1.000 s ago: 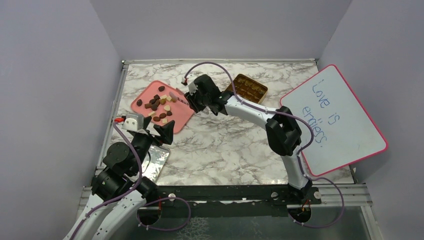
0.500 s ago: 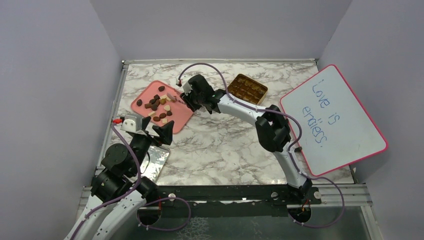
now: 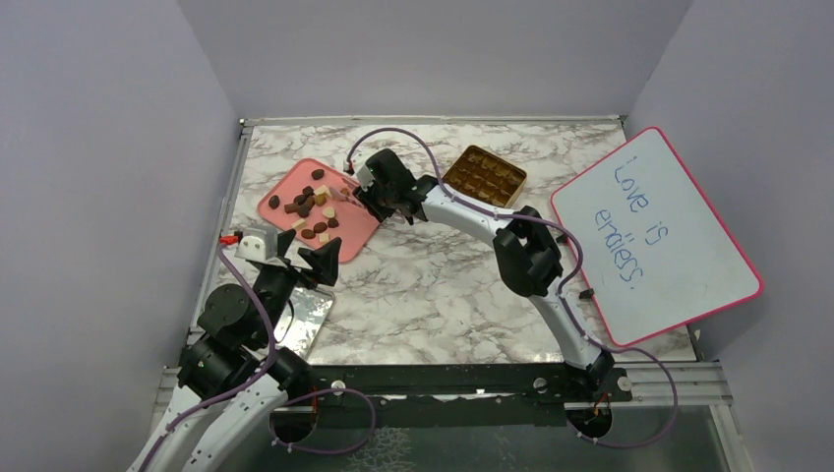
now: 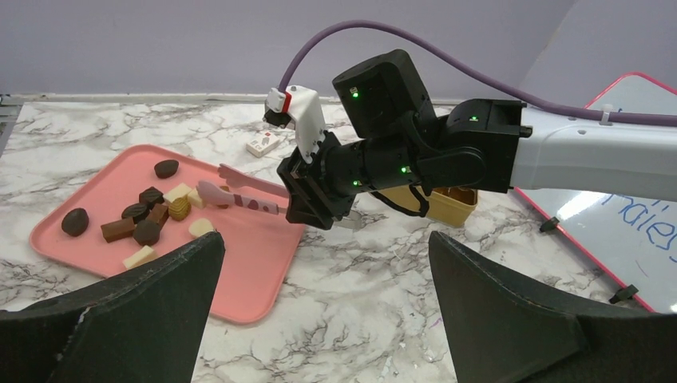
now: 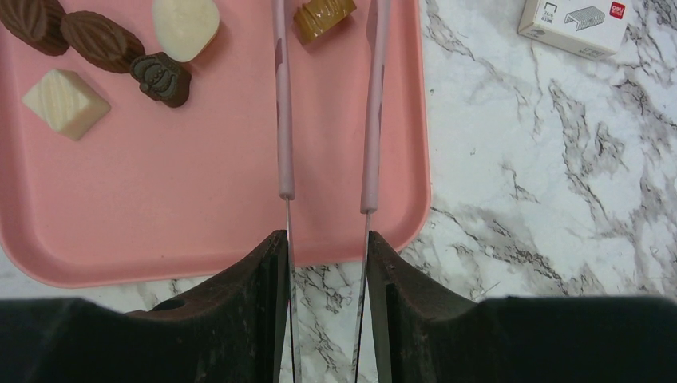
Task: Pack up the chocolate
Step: Pick up the fake chocolate from the plate.
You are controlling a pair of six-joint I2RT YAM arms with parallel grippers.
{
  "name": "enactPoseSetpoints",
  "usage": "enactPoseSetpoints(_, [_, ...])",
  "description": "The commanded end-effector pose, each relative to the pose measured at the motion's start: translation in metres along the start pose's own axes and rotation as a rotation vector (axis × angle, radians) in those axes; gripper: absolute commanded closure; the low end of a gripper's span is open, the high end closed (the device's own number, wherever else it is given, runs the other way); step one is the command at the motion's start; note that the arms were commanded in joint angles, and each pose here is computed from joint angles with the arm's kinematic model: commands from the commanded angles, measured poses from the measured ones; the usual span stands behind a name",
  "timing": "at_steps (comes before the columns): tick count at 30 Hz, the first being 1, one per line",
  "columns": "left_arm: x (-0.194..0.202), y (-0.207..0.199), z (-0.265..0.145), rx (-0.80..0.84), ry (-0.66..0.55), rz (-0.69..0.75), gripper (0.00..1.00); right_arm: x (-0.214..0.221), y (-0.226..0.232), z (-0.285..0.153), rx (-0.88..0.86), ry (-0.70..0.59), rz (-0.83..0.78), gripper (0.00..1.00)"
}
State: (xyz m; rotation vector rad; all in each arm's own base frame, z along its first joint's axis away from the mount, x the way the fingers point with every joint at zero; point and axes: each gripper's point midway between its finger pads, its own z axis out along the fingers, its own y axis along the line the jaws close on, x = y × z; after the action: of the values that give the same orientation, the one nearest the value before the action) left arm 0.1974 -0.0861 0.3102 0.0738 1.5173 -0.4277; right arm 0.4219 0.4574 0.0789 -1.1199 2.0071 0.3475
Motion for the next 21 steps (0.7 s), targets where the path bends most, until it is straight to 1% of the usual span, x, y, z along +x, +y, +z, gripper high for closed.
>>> enactPoseSetpoints(1, [-0.007, 0.002, -0.003, -0.008, -0.039, -0.007, 0.01, 0.001, 0.003, 0.004, 0.0, 0.018, -0.018, 0.57])
enactPoseSetpoints(10, [-0.008, 0.003, -0.004, -0.008, -0.045, -0.009, 0.01, 0.004, 0.0, -0.001, 0.015, 0.052, -0.01, 0.58])
enactPoseSetpoints(13, [-0.008, 0.003, -0.004, -0.008, -0.046, -0.011, 0.01, 0.01, 0.004, -0.001, -0.002, 0.085, -0.003, 0.57])
enactPoseSetpoints(21, [-0.007, 0.002, -0.004, -0.004, -0.042, -0.012, 0.01, 0.013, 0.003, 0.006, -0.001, 0.101, -0.011, 0.57])
